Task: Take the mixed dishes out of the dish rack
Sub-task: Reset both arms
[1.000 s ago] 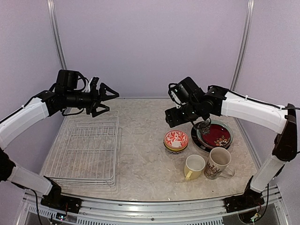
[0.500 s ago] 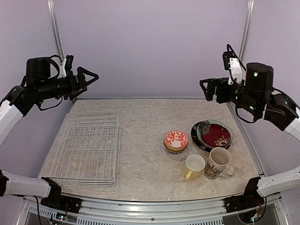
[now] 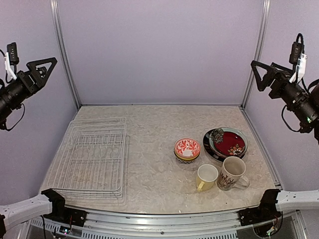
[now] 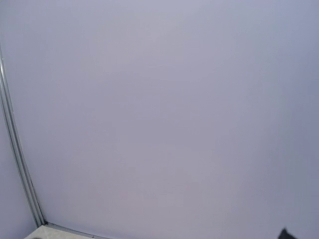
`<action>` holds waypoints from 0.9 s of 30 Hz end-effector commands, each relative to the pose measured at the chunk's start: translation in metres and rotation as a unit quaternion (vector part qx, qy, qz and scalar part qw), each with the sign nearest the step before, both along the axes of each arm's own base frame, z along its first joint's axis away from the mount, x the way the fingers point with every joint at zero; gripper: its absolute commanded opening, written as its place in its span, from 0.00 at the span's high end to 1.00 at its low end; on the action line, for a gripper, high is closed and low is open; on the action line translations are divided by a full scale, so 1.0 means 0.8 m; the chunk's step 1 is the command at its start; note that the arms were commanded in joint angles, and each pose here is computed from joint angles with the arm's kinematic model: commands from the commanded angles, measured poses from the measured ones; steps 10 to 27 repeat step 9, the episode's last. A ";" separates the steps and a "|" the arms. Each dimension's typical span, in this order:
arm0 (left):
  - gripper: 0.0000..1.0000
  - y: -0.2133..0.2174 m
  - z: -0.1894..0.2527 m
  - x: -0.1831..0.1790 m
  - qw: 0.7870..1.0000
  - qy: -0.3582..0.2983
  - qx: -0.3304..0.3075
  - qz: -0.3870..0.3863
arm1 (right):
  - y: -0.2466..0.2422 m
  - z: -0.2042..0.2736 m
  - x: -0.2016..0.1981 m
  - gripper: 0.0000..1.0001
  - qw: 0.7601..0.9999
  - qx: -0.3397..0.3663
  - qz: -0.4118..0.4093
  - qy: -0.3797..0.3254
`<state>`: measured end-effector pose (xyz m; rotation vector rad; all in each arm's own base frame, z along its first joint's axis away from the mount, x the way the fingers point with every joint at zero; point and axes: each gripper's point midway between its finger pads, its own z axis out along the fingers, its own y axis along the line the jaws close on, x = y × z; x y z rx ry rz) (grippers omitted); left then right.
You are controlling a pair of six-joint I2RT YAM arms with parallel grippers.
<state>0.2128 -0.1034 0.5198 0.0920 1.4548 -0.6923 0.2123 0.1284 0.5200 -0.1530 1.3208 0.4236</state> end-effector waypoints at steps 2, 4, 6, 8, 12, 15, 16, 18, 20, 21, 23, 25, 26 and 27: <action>0.01 0.028 0.016 -0.010 0.997 -0.047 0.011 0.057 | -0.002 -0.005 0.006 0.00 1.000 -0.006 -0.019 0.003; 0.01 0.030 0.017 -0.010 0.997 -0.048 0.012 0.061 | -0.003 -0.008 0.008 0.00 1.000 -0.006 -0.022 0.006; 0.01 0.029 0.017 -0.009 0.997 -0.046 0.014 0.062 | -0.003 -0.015 0.012 0.00 0.999 -0.009 -0.032 0.011; 0.01 0.028 0.016 -0.007 0.997 -0.045 0.014 0.061 | -0.004 -0.018 0.014 0.00 0.999 -0.016 -0.039 0.016; 0.01 0.027 0.015 -0.006 0.997 -0.044 0.015 0.059 | -0.003 -0.018 0.014 0.00 0.999 -0.016 -0.038 0.016; 0.01 0.027 0.015 -0.006 0.997 -0.044 0.015 0.059 | -0.003 -0.018 0.014 0.00 0.999 -0.016 -0.038 0.016; 0.01 0.027 0.015 -0.006 0.997 -0.044 0.015 0.059 | -0.003 -0.018 0.014 0.00 0.999 -0.016 -0.038 0.016; 0.01 0.027 0.015 -0.006 0.997 -0.044 0.015 0.059 | -0.003 -0.018 0.014 0.00 0.999 -0.016 -0.038 0.016; 0.01 0.027 0.015 -0.006 0.997 -0.044 0.015 0.059 | -0.003 -0.018 0.014 0.00 0.999 -0.016 -0.038 0.016; 0.01 0.027 0.015 -0.006 0.997 -0.044 0.015 0.059 | -0.003 -0.018 0.014 0.00 0.999 -0.016 -0.038 0.016; 0.01 0.027 0.015 -0.006 0.997 -0.044 0.015 0.059 | -0.003 -0.018 0.014 0.00 0.999 -0.016 -0.038 0.016; 0.01 0.027 0.015 -0.006 0.997 -0.044 0.015 0.059 | -0.003 -0.018 0.014 0.00 0.999 -0.016 -0.038 0.016; 0.01 0.027 0.015 -0.006 0.997 -0.044 0.015 0.059 | -0.003 -0.018 0.014 0.00 0.999 -0.016 -0.038 0.016; 0.01 0.027 0.015 -0.006 0.997 -0.044 0.015 0.059 | -0.003 -0.018 0.014 0.00 0.999 -0.016 -0.038 0.016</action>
